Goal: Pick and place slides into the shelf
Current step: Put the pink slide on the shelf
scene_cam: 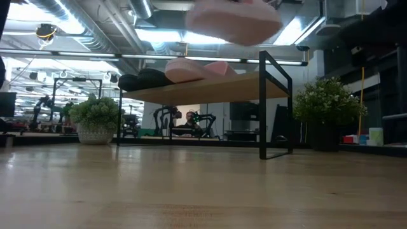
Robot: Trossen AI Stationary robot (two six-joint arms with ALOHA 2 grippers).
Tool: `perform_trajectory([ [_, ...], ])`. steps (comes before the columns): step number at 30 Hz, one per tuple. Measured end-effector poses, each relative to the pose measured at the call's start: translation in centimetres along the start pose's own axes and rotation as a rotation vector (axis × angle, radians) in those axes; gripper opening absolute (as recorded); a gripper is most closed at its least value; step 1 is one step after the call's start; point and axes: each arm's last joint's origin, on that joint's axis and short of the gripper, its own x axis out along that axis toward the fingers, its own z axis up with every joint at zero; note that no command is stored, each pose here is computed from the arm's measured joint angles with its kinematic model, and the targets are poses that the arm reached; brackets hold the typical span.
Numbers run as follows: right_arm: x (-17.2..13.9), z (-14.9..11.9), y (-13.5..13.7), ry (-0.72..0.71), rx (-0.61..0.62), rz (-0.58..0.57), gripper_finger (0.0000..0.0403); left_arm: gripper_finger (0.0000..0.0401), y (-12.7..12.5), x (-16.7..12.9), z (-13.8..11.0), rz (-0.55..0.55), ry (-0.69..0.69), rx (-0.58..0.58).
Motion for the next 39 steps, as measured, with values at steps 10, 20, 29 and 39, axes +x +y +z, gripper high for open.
perform_trajectory([
  [10, 0.8, -0.5, 0.6, -0.015, 0.017, 0.004, 0.0013, 0.0000, -1.2, 5.0, 0.5, -0.056, 0.135, 0.085],
  [20, 1.1, -0.9, 0.7, 0.001, 0.021, 0.000, 0.0013, 0.0000, -1.1, 5.8, 0.4, -0.055, 0.160, 0.019],
  [29, 1.1, -0.9, 0.7, -0.002, 0.026, 0.000, 0.0013, 0.0000, -2.3, 7.5, 0.1, -0.064, 0.179, 0.027],
  [39, 1.1, -0.9, 0.7, -0.005, 0.027, 0.001, 0.0013, 0.0000, -2.2, 8.8, -0.8, -0.051, 0.221, 0.026],
])
